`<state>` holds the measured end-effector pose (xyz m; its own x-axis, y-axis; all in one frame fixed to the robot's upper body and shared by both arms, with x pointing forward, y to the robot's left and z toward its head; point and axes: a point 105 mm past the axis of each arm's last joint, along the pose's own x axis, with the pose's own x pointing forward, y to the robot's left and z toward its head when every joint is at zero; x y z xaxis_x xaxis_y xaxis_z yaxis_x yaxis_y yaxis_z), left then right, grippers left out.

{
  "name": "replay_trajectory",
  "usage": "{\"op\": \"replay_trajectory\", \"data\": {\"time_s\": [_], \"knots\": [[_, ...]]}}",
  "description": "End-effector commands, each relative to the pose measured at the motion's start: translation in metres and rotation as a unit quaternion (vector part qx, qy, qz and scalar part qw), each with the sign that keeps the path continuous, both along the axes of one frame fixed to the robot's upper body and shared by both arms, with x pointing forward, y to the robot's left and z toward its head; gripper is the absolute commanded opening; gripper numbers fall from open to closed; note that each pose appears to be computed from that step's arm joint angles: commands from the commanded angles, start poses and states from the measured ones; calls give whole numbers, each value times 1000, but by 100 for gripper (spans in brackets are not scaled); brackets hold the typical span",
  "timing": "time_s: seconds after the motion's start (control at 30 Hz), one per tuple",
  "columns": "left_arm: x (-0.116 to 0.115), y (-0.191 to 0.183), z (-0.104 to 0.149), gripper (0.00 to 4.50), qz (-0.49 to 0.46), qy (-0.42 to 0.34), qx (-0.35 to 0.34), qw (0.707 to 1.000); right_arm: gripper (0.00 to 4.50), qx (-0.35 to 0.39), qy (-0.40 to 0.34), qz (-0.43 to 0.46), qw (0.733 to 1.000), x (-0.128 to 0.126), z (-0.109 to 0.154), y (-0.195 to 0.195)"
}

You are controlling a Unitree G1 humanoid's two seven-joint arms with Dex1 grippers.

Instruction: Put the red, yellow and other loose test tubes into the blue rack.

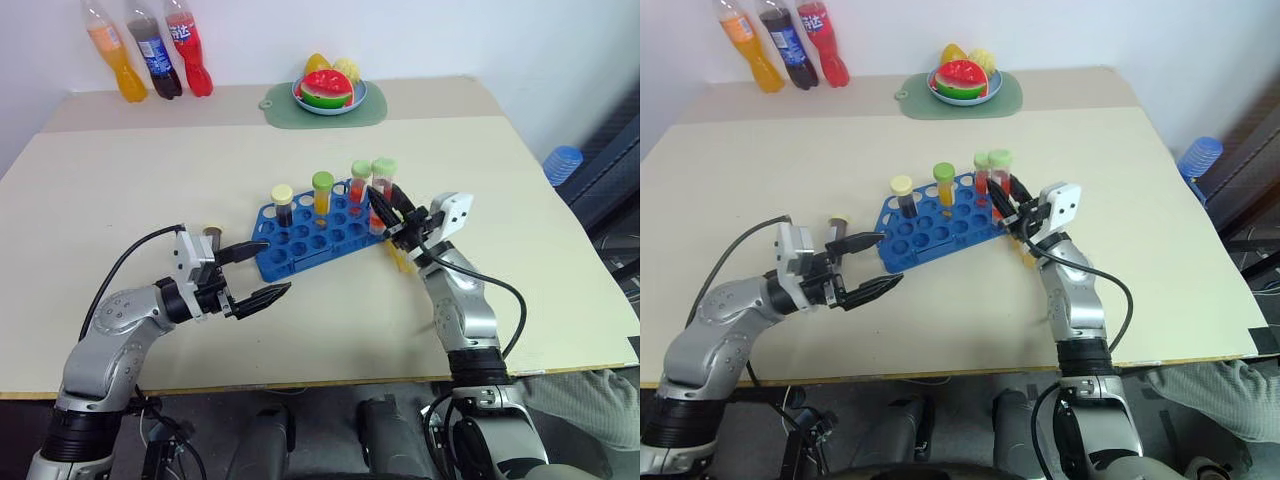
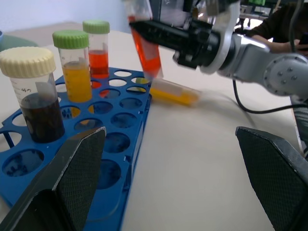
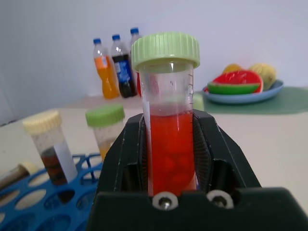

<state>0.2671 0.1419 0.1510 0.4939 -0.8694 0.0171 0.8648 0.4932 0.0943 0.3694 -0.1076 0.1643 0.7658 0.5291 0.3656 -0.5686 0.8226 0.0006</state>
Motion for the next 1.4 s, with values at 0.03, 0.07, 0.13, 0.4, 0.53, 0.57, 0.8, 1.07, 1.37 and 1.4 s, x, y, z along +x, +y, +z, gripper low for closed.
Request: {"op": "replay_trajectory", "data": {"time_s": [0.03,0.07,0.13,0.4,0.53,0.57,0.8,1.07,1.37,1.4], "knots": [[-4,1,12,450,6,-20,-5,1000,78,-3,-12,14,1000,1,1,12],[-5,1,12,450,7,-20,-5,1000,78,-4,-9,13,1000,2,-2,14],[-7,1,13,450,9,-20,-6,1000,78,-7,-8,13,1000,6,-4,19],[-8,2,16,450,18,-20,-4,1000,78,-14,-11,-10,1000,16,-4,9],[-8,2,16,450,19,-21,-3,1000,78,-16,-13,-28,999,17,-3,-6],[-7,1,16,450,18,-21,-3,1000,78,-18,-14,-34,999,17,-3,-10],[-6,-1,17,450,12,-21,-3,1000,78,-19,-11,-33,999,18,-7,-6],[-6,-2,16,450,10,-20,-4,1000,78,-11,-6,-22,1000,25,-12,9],[-6,-3,15,450,12,-20,-9,1000,321,-23,-17,-18,999,27,-17,3],[-6,-3,15,450,12,-20,-9,1000,375,-32,-26,-19,999,26,-15,2]]}}
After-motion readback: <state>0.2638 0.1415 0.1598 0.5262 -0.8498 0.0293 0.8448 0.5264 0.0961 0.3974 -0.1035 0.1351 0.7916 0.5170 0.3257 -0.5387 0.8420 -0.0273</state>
